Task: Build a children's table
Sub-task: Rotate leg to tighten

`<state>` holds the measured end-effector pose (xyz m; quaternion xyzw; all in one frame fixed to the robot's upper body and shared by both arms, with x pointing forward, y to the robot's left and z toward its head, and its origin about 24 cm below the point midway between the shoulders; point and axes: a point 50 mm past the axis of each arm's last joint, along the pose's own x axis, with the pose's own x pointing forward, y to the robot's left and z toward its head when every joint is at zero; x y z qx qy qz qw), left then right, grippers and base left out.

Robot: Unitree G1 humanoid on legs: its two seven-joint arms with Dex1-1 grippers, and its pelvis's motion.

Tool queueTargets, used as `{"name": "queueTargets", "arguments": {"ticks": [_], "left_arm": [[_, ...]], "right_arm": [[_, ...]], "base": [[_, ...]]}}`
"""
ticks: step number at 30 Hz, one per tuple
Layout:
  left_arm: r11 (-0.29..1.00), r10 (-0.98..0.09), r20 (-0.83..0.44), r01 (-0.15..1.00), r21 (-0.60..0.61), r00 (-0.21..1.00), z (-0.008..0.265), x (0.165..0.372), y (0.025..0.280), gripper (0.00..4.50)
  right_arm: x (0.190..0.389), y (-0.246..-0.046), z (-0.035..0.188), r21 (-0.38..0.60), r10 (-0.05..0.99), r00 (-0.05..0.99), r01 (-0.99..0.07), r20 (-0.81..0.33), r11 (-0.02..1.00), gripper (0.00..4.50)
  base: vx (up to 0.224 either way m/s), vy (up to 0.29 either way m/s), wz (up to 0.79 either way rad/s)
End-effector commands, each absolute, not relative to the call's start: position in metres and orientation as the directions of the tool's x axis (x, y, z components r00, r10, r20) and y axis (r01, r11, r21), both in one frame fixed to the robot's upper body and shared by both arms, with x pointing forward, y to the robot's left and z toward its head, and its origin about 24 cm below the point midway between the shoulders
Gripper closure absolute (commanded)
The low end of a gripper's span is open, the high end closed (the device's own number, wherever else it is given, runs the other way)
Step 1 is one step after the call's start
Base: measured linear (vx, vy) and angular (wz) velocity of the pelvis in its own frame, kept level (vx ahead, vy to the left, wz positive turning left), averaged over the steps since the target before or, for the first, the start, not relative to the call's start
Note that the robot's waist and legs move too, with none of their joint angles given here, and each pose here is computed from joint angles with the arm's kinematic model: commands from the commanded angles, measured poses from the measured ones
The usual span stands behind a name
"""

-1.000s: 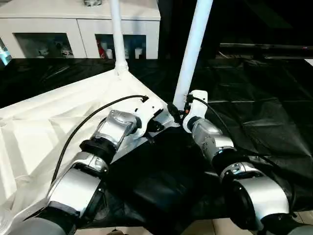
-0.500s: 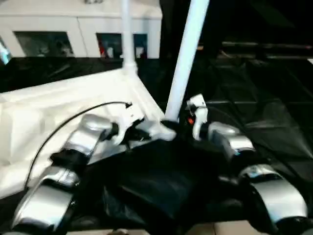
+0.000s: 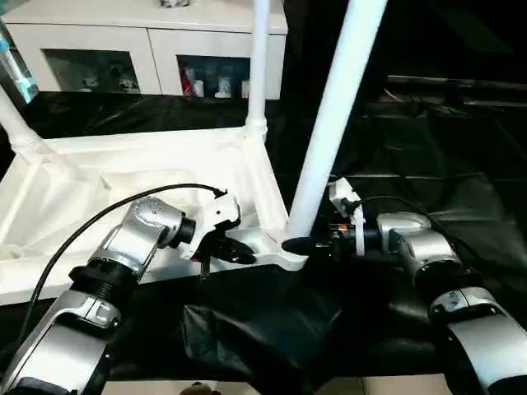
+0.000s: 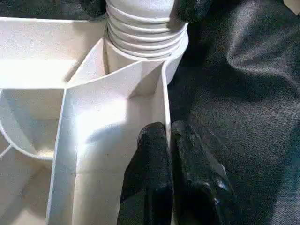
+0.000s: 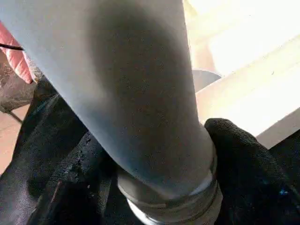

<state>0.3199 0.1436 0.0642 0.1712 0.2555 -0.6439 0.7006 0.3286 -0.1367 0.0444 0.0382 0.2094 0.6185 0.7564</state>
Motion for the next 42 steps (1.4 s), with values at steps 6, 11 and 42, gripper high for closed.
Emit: {"name": "queueTargets", "arguments": {"ticks": [6, 11, 42], "left_arm": [[0.156, -0.839, -0.531, 0.987, -0.029, 0.117, 0.076, 0.335, 0.117, 4.5], [0.305, -0.806, -0.534, 0.952, -0.005, 0.255, 0.078, 0.35, 0.104, 4.5], [0.502, -0.733, -0.544, 0.865, -0.026, 0.409, 0.073, 0.365, 0.061, 4.5]], "right_arm": [[0.326, -0.152, -0.004, 0.329, 0.733, 0.489, -0.674, -0.473, 0.662, 1.8], [0.336, -0.149, -0.008, 0.309, 0.558, 0.67, -0.465, -0.489, 0.829, 1.8], [0.361, -0.095, 0.013, 0.366, 0.331, 0.842, -0.173, -0.426, 0.914, 0.44]], "base": [[0.0, 0.0, 0.0], [0.0, 0.0, 0.0], [0.0, 0.0, 0.0]]}}
